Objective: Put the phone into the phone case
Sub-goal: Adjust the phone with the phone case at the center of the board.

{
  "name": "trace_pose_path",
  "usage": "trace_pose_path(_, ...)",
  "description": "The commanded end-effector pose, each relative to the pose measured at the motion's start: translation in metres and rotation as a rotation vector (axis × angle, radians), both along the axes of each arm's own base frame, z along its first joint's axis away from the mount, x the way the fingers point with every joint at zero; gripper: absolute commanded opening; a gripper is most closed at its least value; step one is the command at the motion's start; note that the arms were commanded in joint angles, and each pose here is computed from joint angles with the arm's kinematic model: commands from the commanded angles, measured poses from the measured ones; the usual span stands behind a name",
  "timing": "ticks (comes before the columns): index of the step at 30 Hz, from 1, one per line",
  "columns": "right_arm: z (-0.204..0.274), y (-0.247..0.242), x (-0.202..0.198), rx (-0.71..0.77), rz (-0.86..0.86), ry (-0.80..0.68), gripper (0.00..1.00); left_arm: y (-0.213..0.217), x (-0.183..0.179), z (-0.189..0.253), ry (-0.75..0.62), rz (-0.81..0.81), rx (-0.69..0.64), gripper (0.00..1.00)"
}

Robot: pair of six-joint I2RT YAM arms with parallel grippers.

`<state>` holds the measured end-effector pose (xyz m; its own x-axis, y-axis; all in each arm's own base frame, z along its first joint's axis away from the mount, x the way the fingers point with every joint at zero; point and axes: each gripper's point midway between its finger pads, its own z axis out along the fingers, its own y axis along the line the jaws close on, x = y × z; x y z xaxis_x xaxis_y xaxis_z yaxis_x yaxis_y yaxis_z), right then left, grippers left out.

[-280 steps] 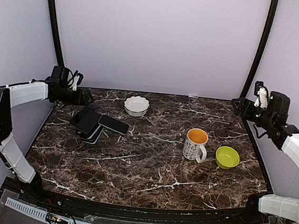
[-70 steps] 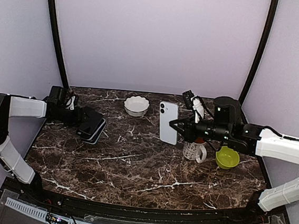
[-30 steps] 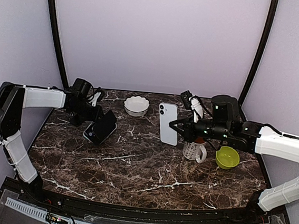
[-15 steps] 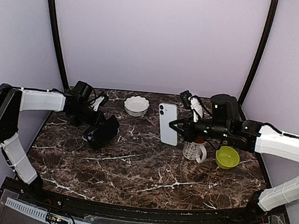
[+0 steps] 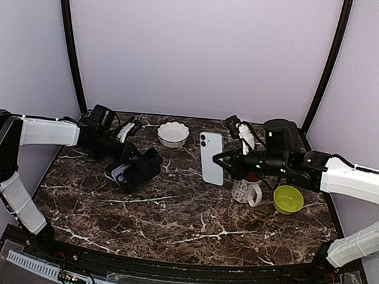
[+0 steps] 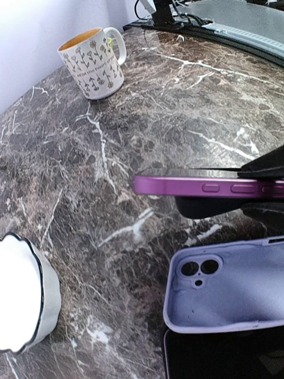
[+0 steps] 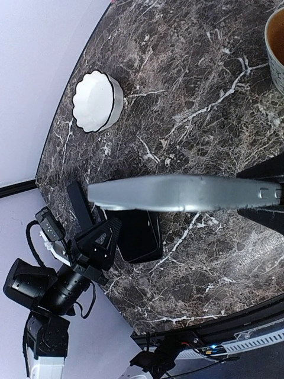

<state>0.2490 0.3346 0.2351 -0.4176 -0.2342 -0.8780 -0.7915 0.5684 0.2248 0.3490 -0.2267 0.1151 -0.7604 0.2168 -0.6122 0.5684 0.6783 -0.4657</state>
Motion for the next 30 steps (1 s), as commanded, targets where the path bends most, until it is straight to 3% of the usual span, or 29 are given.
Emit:
trace_pose_path(1, 0.042, 0.008, 0.006, 0.102, 0.001, -0.074, 0.0, -0.016, -0.003, 0.034, -0.06, -0.053, -0.132, 0.0)
trace_pose_path(7, 0.042, 0.01, 0.006, 0.105, 0.006, -0.068, 0.0, -0.016, 0.002, -0.017, 0.119, -0.046, -0.055, 0.0)
trace_pose_path(12, 0.039, 0.009, 0.006, 0.097, 0.001, -0.065, 0.0, -0.034, -0.005, -0.018, 0.119, -0.138, -0.034, 0.0)
trace_pose_path(18, 0.038, 0.009, 0.007, 0.093, -0.001, -0.065, 0.0, -0.079, -0.035, -0.01, 0.157, -0.303, -0.113, 0.0)
trace_pose_path(30, 0.036, 0.005, 0.006, 0.077, -0.014, -0.064, 0.0, -0.091, -0.032, -0.059, 0.23, -0.352, 0.043, 0.0)
